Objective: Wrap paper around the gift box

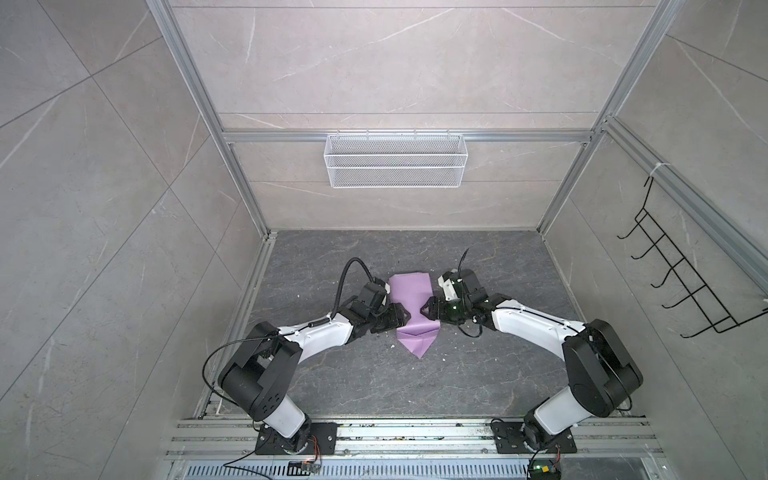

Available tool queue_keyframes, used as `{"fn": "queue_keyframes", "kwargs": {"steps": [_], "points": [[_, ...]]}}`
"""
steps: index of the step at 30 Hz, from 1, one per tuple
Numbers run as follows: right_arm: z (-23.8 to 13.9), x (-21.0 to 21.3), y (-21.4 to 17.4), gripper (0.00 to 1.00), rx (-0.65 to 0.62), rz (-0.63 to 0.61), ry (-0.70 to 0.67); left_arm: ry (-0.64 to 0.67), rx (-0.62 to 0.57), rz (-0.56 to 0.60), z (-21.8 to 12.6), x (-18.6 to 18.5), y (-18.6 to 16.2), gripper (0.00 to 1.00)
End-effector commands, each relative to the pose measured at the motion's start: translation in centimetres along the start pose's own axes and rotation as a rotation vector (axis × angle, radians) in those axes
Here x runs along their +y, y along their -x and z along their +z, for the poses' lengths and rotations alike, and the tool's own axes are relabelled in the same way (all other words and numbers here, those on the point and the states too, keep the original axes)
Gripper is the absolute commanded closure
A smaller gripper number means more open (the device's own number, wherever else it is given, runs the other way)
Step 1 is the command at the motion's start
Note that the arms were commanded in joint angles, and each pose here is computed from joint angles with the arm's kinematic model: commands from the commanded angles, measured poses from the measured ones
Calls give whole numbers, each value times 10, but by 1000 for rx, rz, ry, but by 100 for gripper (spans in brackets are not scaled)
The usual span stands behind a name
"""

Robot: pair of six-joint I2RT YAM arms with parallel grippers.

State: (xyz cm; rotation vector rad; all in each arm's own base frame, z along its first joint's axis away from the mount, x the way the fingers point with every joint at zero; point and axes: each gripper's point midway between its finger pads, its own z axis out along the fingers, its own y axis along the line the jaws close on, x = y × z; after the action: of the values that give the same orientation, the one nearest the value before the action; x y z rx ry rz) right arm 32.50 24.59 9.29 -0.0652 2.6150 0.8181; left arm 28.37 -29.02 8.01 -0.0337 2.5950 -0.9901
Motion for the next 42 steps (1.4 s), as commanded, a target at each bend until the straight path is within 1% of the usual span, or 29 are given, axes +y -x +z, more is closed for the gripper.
{"fn": "queue_keyframes", "kwargs": {"steps": [1, 3, 5, 7, 9, 11, 13, 15, 17, 18, 21, 24, 30, 35, 39, 42], "points": [[-13, -1, 4, 28, 4, -67, -57, 1, -50, -13, -14, -4, 3, 36], [-31, -17, 4, 26, -13, -96, -168, 72, -94, 13, -24, 8, 7, 33], [-50, -30, -3, 25, -21, -106, -251, 119, -135, 66, -37, 15, 11, 30], [-66, -34, -18, 25, -9, -89, -260, 147, -179, 137, -53, 18, 14, 29], [-70, -26, -41, 24, 14, -40, -193, 151, -220, 240, -67, 19, 13, 29], [-68, -18, -62, 25, 43, -12, -153, 113, -232, 380, -73, 12, 7, 30], [-66, -14, -77, 25, 62, 7, -137, 35, -223, 560, -74, -6, -9, 34], [-67, -14, -80, 25, 50, 29, -119, -13, -222, 773, -72, -25, -31, 37], [-69, -20, -77, 25, 30, 28, -145, -40, -210, 955, -66, -38, -54, 39], [-70, -24, -75, 25, 28, 25, -161, -51, -196, 1027, -62, -43, -64, 41], [-72, -32, -69, 25, 29, 24, -187, -46, -133, 1178, -47, -46, -82, 44], [-77, -42, -62, 25, 11, 27, -210, -15, -92, 1279, -30, -45, -90, 46], [-90, -61, -55, 24, -21, 47, -245, 46, -52, 1405, 1, -48, -96, 44], [-94, -71, -56, 24, -27, 80, -241, 121, -44, 1470, 19, -40, -96, 39], [-92, -73, -57, 24, -17, 93, -234, 191, -46, 1521, 28, -34, -92, 39], [-91, -73, -56, 24, -19, 98, -228, 209, -41, 1539, 33, -32, -93, 39]]}}
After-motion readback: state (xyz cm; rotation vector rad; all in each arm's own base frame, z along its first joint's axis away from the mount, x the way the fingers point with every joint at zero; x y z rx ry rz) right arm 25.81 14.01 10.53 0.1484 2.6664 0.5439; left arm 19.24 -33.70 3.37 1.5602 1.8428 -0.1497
